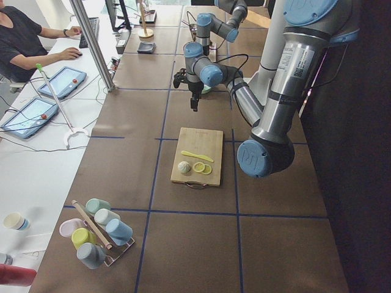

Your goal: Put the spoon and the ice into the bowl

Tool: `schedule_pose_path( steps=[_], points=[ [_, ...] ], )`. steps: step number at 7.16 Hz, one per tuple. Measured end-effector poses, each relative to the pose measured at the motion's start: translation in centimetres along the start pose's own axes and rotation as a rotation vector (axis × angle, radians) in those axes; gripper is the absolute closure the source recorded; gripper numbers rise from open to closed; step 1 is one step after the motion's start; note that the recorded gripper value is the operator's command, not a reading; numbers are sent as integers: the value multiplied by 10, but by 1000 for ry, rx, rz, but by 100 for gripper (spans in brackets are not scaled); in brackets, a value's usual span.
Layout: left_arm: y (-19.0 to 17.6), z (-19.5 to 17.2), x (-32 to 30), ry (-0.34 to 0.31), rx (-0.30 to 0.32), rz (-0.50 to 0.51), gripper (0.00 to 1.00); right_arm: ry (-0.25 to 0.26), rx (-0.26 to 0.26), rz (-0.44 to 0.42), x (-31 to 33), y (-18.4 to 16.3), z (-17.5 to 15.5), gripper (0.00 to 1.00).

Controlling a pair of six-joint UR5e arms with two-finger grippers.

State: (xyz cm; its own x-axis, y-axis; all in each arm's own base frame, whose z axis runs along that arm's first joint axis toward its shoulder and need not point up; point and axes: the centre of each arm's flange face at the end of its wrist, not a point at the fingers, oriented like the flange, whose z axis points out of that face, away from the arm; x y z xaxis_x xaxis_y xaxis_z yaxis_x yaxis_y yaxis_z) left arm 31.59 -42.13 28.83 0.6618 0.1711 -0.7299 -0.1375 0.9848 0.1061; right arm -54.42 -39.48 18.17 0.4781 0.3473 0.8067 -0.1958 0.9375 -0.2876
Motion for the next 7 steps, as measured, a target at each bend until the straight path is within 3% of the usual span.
schedule_pose_path(
  steps=[1,2,5,7],
  points=[
    [0,0,0,0,0,-2,4,-4,-5,-4,1,1,8,12],
    [0,0,0,-1,1,-3,4,-4,-8,-6,2,2,12,2],
    [0,-1,0,0,2,-6,4,-8,-8,-6,3,-1,9,2],
    [0,-2,-5,-3,5,-7,4,-28,3,18,34,-26,-28,1]
  ],
)
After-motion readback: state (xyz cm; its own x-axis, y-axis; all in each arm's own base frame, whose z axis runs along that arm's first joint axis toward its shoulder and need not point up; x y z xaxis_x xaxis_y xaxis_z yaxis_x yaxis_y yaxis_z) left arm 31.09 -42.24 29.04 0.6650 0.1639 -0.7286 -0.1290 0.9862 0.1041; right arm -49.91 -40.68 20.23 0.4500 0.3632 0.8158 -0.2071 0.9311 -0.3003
